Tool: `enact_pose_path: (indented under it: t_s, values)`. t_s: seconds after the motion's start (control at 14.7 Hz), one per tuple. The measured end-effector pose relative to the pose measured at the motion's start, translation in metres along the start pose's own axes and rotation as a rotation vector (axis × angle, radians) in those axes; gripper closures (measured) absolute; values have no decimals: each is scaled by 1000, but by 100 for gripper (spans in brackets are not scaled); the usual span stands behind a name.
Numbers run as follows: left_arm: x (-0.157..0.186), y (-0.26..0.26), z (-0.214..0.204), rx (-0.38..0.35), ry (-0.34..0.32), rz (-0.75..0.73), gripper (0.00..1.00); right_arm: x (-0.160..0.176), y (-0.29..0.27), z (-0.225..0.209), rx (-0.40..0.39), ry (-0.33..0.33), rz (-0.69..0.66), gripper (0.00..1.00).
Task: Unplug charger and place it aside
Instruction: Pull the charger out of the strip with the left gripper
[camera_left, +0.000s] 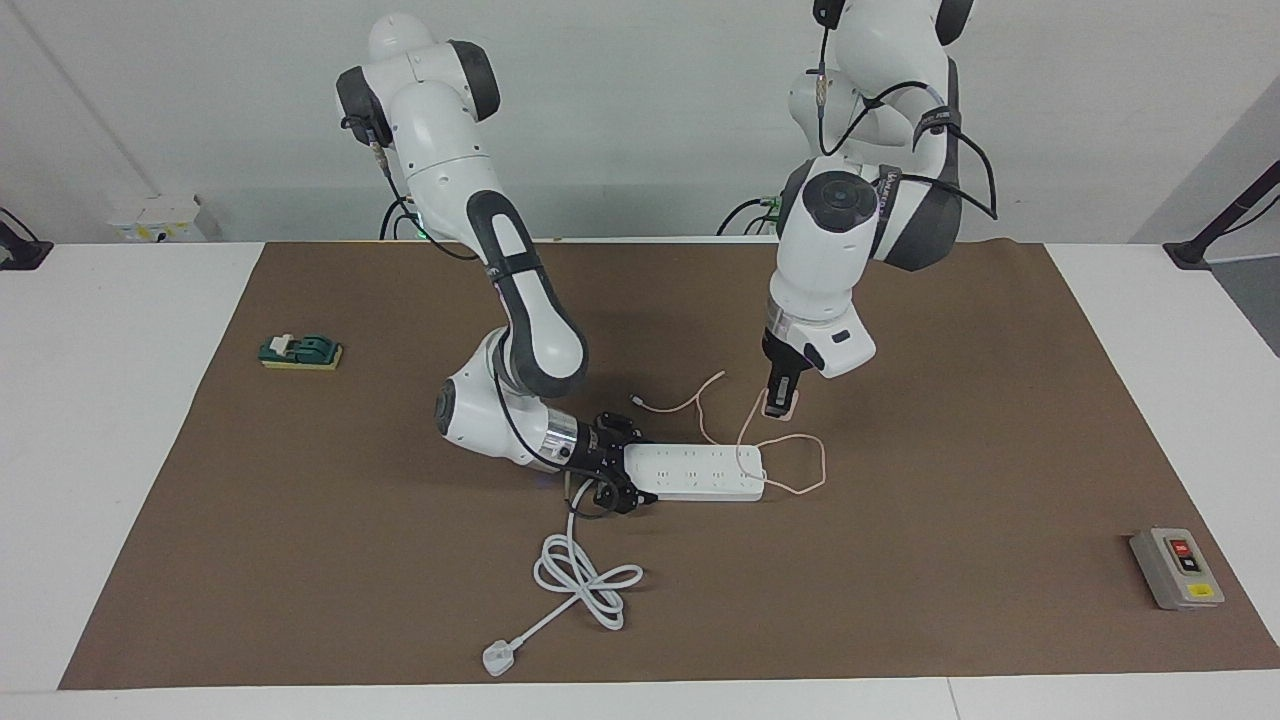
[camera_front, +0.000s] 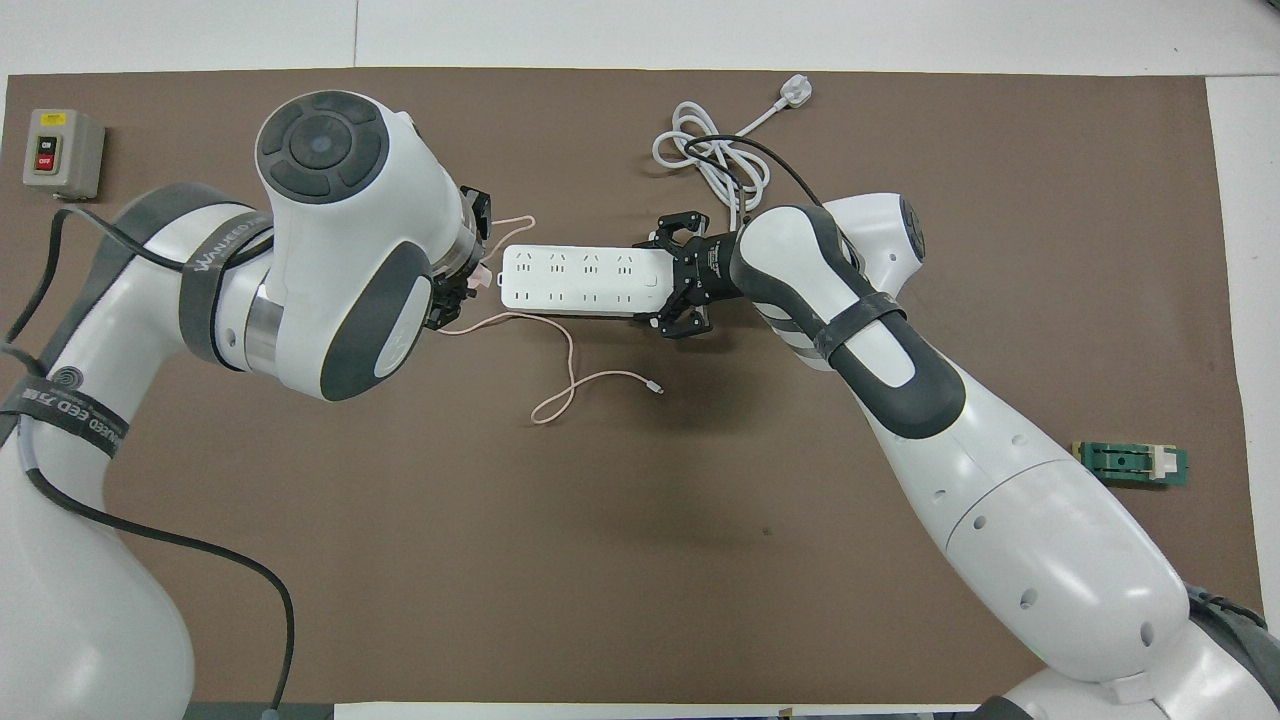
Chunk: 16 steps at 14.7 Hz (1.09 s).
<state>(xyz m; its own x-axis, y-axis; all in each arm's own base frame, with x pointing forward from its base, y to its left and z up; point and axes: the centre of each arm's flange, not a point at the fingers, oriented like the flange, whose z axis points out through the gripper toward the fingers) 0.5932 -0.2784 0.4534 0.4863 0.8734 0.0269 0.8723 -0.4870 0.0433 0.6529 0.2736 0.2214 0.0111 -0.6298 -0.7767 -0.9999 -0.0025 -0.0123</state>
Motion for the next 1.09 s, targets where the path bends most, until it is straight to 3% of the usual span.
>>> enact_pose_path:
  t_s: [0.14, 0.48, 0.75, 1.09]
  values:
    - [33, -3, 1, 1, 3, 175, 68, -1, 0, 1, 1, 1, -3, 1]
    - [118, -19, 3, 3, 10, 578, 68, -6, 0, -1, 10, 3, -8, 0]
    - [182, -31, -4, -44, 52, 699, 68, -19, -1, -8, 18, -5, 12, 0]
    - [226, -64, 21, 1, 12, 1033, 68, -49, -4, -42, 60, -19, 19, 0]
